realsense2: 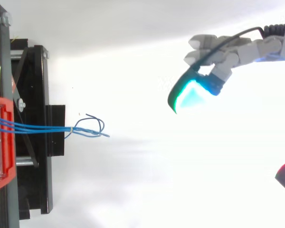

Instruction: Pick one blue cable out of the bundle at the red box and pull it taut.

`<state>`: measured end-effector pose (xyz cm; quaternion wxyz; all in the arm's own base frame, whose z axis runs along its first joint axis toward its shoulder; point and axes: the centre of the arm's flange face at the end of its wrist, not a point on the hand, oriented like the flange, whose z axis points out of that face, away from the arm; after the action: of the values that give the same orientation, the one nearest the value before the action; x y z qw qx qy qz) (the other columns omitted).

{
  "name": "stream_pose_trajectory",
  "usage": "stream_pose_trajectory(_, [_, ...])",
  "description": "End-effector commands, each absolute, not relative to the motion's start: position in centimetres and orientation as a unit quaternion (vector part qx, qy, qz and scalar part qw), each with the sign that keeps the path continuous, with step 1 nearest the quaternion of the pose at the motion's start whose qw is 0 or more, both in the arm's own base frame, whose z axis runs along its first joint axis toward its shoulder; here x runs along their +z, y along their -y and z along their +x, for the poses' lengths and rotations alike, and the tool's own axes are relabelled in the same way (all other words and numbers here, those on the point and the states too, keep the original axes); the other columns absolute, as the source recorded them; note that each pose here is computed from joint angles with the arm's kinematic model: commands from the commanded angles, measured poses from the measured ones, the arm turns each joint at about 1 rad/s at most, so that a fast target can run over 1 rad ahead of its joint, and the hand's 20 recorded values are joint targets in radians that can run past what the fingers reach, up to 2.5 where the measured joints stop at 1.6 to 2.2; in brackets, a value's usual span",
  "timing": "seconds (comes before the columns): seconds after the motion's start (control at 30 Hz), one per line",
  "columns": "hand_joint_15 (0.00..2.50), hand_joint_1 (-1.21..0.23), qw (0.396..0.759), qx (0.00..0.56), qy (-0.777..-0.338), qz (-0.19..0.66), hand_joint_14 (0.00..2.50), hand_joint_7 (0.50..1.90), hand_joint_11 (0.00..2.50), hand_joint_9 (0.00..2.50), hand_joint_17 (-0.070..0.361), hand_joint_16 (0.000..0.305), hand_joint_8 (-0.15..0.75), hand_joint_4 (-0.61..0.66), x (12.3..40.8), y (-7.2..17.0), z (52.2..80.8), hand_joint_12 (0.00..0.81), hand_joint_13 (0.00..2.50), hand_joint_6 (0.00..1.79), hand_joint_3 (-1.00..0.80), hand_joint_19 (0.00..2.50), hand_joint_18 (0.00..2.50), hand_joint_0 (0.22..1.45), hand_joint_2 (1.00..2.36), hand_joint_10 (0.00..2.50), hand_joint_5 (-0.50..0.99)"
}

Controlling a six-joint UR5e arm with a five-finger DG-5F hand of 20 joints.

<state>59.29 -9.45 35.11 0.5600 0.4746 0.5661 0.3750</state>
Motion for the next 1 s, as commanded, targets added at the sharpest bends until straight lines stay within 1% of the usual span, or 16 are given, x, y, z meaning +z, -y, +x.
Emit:
stream_pose_trajectory(0.0, [0.04, -0.75, 0.566, 0.361, -0.565, 0.480, 0.00, 0.66, 0.00, 0.16, 0.128, 0.057, 0.260, 0.23, 34.1, 9.7, 59.7, 0.351, 0.00, 0.50, -0.50, 0.06, 0.00, 0.46, 1.00, 0.00, -0.22])
stream_pose_trajectory(0.07, [0.04, -0.75, 0.563, 0.357, -0.568, 0.482, 0.00, 0.66, 0.00, 0.16, 0.128, 0.057, 0.262, 0.23, 32.9, 9.6, 60.2, 0.352, 0.00, 0.50, -0.50, 0.06, 0.00, 0.46, 1.00, 0.00, -0.22])
stream_pose_trajectory(0.27, [0.04, -0.73, 0.571, 0.364, -0.560, 0.477, 0.00, 0.66, 0.00, 0.17, 0.127, 0.057, 0.267, 0.24, 31.9, 9.5, 61.2, 0.352, 0.00, 0.50, -0.50, 0.06, 0.00, 0.46, 1.00, 0.00, -0.22])
stream_pose_trajectory(0.3, [0.04, -0.73, 0.570, 0.366, -0.560, 0.477, 0.00, 0.66, 0.00, 0.17, 0.127, 0.057, 0.268, 0.25, 31.3, 9.4, 61.5, 0.353, 0.00, 0.50, -0.50, 0.07, 0.00, 0.46, 1.00, 0.00, -0.22])
stream_pose_trajectory(0.53, [0.04, -0.71, 0.570, 0.368, -0.559, 0.476, 0.00, 0.67, 0.00, 0.18, 0.126, 0.056, 0.268, 0.26, 29.9, 9.3, 62.2, 0.352, 0.00, 0.50, -0.50, 0.06, 0.00, 0.46, 1.00, 0.00, -0.22])
stream_pose_trajectory(0.57, [0.04, -0.71, 0.570, 0.368, -0.559, 0.477, 0.00, 0.67, 0.00, 0.18, 0.126, 0.056, 0.268, 0.26, 29.2, 9.4, 62.5, 0.351, 0.00, 0.50, -0.50, 0.06, 0.00, 0.46, 1.00, 0.00, -0.22])
stream_pose_trajectory(0.73, [0.03, -0.70, 0.577, 0.372, -0.552, 0.473, 0.00, 0.67, 0.00, 0.18, 0.126, 0.056, 0.270, 0.26, 29.3, 9.3, 62.8, 0.351, 0.00, 0.50, -0.50, 0.06, 0.00, 0.47, 1.00, 0.00, -0.22])
stream_pose_trajectory(0.87, [0.04, -0.70, 0.597, 0.374, -0.528, 0.474, 0.00, 0.67, 0.00, 0.18, 0.126, 0.056, 0.270, 0.27, 29.7, 9.6, 63.3, 0.351, 0.00, 0.50, -0.50, 0.06, 0.00, 0.47, 1.00, 0.00, -0.21])
stream_pose_trajectory(0.97, [0.04, -0.70, 0.605, 0.370, -0.520, 0.476, 0.00, 0.67, 0.00, 0.18, 0.125, 0.056, 0.270, 0.27, 29.7, 9.9, 63.5, 0.350, 0.00, 0.50, -0.50, 0.06, 0.00, 0.47, 1.00, 0.00, -0.21])
